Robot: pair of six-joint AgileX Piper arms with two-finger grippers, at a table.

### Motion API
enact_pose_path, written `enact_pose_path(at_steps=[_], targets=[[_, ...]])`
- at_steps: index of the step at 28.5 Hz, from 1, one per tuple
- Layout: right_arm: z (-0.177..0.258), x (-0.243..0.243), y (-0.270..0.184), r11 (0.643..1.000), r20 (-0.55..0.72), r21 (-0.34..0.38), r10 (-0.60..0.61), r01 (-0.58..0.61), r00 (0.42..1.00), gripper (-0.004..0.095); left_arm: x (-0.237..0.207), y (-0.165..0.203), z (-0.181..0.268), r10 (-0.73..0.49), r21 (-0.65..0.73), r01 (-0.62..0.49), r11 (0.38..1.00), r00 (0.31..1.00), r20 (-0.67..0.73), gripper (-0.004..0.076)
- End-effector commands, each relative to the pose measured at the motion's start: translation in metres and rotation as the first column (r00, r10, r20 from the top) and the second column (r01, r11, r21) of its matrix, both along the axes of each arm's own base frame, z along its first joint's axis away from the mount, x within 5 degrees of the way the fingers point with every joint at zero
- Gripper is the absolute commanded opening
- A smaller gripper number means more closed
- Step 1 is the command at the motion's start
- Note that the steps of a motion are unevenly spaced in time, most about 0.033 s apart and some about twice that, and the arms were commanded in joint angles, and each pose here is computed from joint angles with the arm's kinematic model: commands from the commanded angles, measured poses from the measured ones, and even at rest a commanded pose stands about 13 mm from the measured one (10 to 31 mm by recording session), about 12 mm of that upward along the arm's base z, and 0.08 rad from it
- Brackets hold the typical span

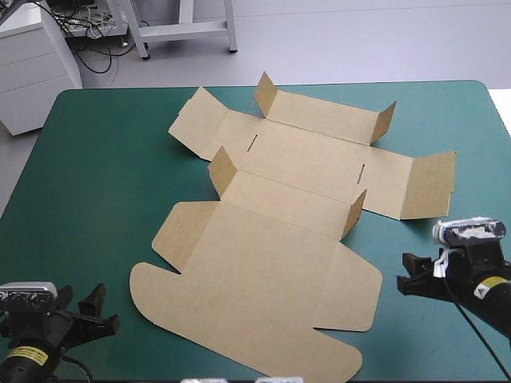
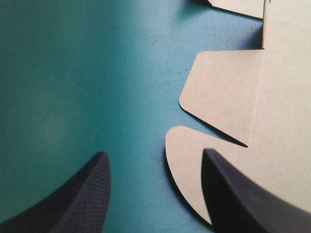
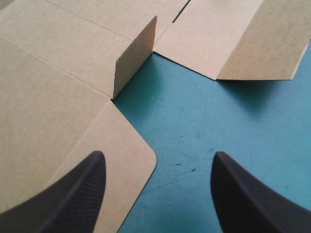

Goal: Fold the box

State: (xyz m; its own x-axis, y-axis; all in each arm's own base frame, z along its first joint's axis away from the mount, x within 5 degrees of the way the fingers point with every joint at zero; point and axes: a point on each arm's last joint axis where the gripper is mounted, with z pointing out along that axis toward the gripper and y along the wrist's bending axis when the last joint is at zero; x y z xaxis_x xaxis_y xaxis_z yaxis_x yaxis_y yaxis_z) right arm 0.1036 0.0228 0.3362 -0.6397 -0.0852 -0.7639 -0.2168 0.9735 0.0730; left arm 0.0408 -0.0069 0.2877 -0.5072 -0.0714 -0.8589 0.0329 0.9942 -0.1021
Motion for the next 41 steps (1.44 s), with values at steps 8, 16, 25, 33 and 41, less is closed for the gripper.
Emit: enact_pose_path(at_steps=[8, 16, 25, 33, 41], targets=[[0.044, 0.052, 0.009, 0.999, -0.032, 0.054, 0.003, -0.001, 0.999, 0.0573, 0.018, -0.001, 0.046, 0.004, -0.02, -0.002, 1.0, 0.995, 0.099, 0.0397], [0.06, 0.093, 0.015, 0.998, -0.146, 0.053, 0.034, -0.027, 0.989, 0.0578, 0.033, -0.001, 0.051, 0.005, -0.02, -0.004, 1.0, 0.998, 0.058, 0.0397], [0.059, 0.137, 0.026, 0.989, -0.308, 0.149, 0.032, 0.015, 0.951, 0.0578, 0.039, -0.001, 0.049, 0.005, -0.019, -0.005, 1.0, 1.0, 0.03, 0.0397], [0.034, 0.166, 0.039, 0.983, -0.422, 0.173, 0.023, 0.056, 0.906, 0.0578, 0.041, 0.0, 0.053, 0.011, -0.02, -0.009, 1.0, 0.997, 0.078, 0.0397], [-0.002, 0.203, 0.062, 0.971, -0.545, 0.187, -0.022, 0.147, 0.838, 0.0578, 0.041, 0.0, 0.053, 0.012, -0.02, -0.01, 1.0, 0.996, 0.09, 0.0397]])
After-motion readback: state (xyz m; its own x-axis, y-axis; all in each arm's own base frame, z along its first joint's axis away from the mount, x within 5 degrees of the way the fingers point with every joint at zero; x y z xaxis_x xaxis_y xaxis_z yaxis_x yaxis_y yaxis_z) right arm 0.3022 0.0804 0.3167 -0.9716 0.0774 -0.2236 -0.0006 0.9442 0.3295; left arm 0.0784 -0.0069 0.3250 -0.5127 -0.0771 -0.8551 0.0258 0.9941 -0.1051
